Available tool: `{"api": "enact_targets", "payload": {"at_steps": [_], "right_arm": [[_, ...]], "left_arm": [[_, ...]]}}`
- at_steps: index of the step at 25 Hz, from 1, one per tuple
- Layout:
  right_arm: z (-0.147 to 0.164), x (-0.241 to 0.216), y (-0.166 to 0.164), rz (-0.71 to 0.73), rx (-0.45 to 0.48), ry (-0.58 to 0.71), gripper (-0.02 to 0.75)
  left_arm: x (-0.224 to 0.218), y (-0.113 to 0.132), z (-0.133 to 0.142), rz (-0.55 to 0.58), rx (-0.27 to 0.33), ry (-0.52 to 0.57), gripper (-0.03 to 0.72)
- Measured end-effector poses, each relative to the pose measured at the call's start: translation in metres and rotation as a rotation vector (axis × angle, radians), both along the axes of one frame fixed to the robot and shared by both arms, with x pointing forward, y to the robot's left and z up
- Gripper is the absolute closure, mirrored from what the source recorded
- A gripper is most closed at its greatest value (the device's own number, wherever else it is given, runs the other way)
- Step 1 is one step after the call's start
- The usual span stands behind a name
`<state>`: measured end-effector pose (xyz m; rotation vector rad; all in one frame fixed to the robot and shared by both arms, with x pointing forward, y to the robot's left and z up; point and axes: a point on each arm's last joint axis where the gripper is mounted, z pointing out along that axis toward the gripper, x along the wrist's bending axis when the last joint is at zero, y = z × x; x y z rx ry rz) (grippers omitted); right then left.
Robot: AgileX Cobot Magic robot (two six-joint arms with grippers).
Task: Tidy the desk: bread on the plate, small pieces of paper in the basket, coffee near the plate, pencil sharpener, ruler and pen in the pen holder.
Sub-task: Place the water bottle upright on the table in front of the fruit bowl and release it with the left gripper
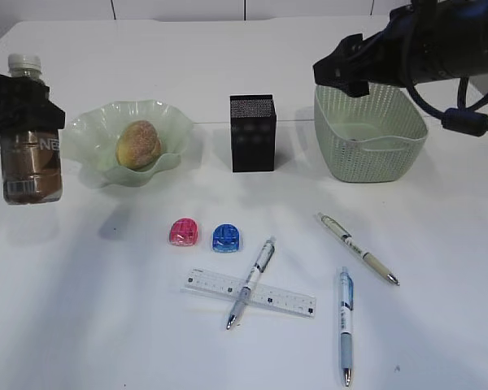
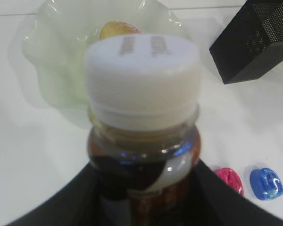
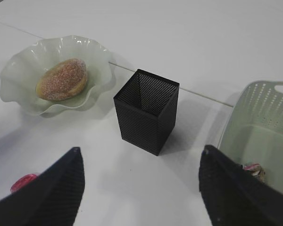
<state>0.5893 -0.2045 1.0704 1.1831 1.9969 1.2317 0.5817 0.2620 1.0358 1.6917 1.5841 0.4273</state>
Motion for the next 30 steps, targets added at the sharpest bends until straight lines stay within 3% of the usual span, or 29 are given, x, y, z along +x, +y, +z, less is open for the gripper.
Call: {"api": "enact_targets", "payload": {"at_steps": [16, 23, 30], "right_arm": [[-0.025, 0.011, 0.0, -0.01, -0.006, 0.07, 0.15], [-0.026, 0.016, -0.023, -0.074, 0.001, 0.075, 0.151], [-0.026, 0.016, -0.024, -0.06, -0.005, 0.083, 0.152]], "left_arm": [[-0.028, 0.009, 0.007, 0.068, 0.101, -0.152, 0.381], [-0.036, -0.017, -0.006, 0.054, 0.14, -0.213, 0.381], [-0.044, -0.029, -0.017, 0.076, 0.186, -0.278, 0.381]]}}
